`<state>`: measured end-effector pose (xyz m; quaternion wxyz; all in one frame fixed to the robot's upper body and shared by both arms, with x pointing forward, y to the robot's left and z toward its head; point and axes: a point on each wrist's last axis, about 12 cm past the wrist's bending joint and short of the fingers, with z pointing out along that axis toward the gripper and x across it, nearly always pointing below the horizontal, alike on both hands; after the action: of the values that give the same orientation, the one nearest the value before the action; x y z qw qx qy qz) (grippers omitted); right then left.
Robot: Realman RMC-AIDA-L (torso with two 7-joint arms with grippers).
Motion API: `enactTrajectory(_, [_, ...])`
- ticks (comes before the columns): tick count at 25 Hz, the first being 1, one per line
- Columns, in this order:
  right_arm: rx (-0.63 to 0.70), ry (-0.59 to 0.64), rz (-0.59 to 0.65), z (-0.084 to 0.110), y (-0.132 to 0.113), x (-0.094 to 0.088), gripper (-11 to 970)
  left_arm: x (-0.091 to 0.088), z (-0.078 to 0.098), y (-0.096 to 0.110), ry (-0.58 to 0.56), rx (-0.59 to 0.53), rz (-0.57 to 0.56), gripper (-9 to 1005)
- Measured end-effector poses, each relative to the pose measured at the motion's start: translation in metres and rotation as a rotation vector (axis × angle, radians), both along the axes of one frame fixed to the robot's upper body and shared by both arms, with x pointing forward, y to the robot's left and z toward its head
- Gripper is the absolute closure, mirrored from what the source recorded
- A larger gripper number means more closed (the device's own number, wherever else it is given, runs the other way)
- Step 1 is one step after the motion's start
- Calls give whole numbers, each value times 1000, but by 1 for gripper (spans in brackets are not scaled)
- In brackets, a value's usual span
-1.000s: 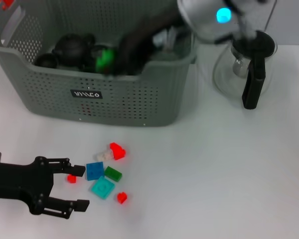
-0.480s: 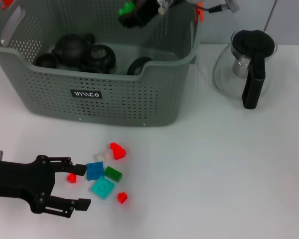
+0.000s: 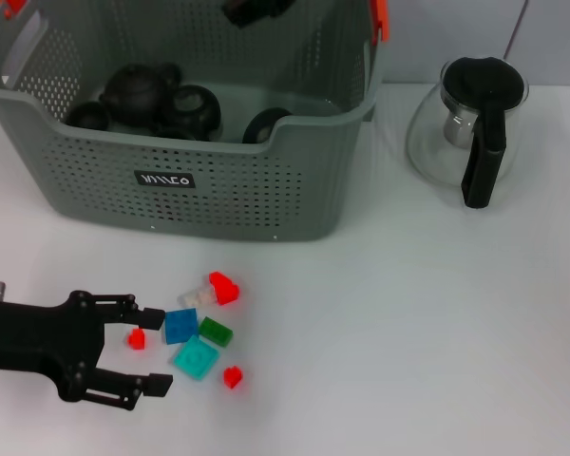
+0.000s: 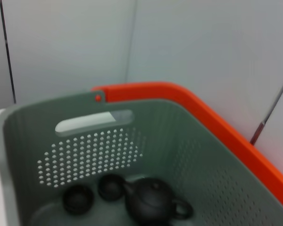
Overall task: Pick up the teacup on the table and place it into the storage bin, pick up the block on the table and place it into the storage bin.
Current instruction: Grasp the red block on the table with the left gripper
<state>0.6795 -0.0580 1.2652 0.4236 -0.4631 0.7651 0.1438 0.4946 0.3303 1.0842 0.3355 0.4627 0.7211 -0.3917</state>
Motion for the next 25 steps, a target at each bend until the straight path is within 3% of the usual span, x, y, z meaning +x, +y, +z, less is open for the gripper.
enactTrajectory(4, [9,14,82,23,-3,-19,103,0,3,3,4,3,-2,134])
enactTrajectory(9, [-21,149,253,32,-11,-63,27,-1,4,10,11,13,10,134])
enactTrajectory(17, [-143,418,308,-10,-16,-100,12,-7,0,19,25,29,45,134])
enactTrajectory(25, [-283,602,301,-47,10,-118,12,-11,-2,25,22,43,65,135])
